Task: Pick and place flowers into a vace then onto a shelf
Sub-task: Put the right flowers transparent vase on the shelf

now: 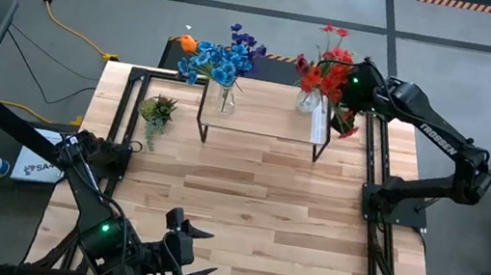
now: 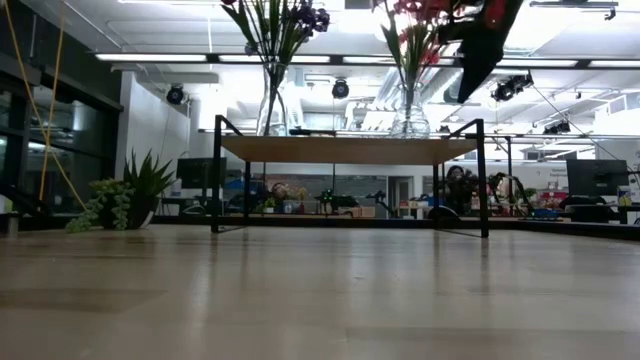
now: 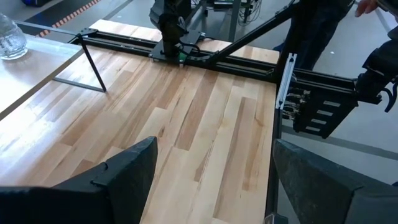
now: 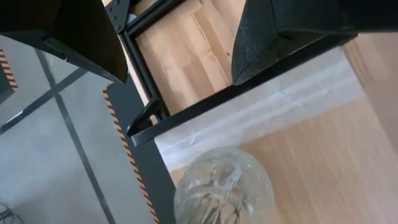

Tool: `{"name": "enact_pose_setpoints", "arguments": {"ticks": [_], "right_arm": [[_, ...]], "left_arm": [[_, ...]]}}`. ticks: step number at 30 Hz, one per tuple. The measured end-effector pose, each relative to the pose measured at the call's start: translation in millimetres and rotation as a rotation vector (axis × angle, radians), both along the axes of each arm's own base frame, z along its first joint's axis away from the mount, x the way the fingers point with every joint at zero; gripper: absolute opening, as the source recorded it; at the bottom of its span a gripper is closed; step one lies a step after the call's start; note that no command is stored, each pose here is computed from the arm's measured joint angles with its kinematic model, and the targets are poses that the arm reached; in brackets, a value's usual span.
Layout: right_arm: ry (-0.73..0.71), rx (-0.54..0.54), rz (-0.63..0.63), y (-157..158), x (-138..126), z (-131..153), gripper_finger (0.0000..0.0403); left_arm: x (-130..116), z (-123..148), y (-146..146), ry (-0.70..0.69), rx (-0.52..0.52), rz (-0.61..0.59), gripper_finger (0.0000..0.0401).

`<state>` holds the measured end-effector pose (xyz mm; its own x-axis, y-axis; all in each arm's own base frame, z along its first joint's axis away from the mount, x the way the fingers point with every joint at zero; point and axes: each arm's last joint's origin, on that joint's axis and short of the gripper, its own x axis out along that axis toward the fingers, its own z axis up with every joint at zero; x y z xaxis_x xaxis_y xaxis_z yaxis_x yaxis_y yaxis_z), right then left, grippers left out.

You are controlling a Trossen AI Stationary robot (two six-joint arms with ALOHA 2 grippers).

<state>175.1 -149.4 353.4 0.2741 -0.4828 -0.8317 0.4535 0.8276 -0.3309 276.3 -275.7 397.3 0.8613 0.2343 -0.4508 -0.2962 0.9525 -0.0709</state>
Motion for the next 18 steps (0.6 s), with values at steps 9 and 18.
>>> {"name": "enact_pose_setpoints", "arguments": {"ticks": [9, 18], "right_arm": [[0.033, 0.035, 0.036, 2.7, -2.4, -2.2, 0.0277], [0.085, 0.03, 0.051, 3.8, -4.9, -3.4, 0.0277]], "left_arm": [[0.0, 0.0, 0.0, 0.0, 0.0, 0.0, 0.0353], [0.0, 0.0, 0.0, 0.001, 0.0, -0.001, 0.0353]]}}
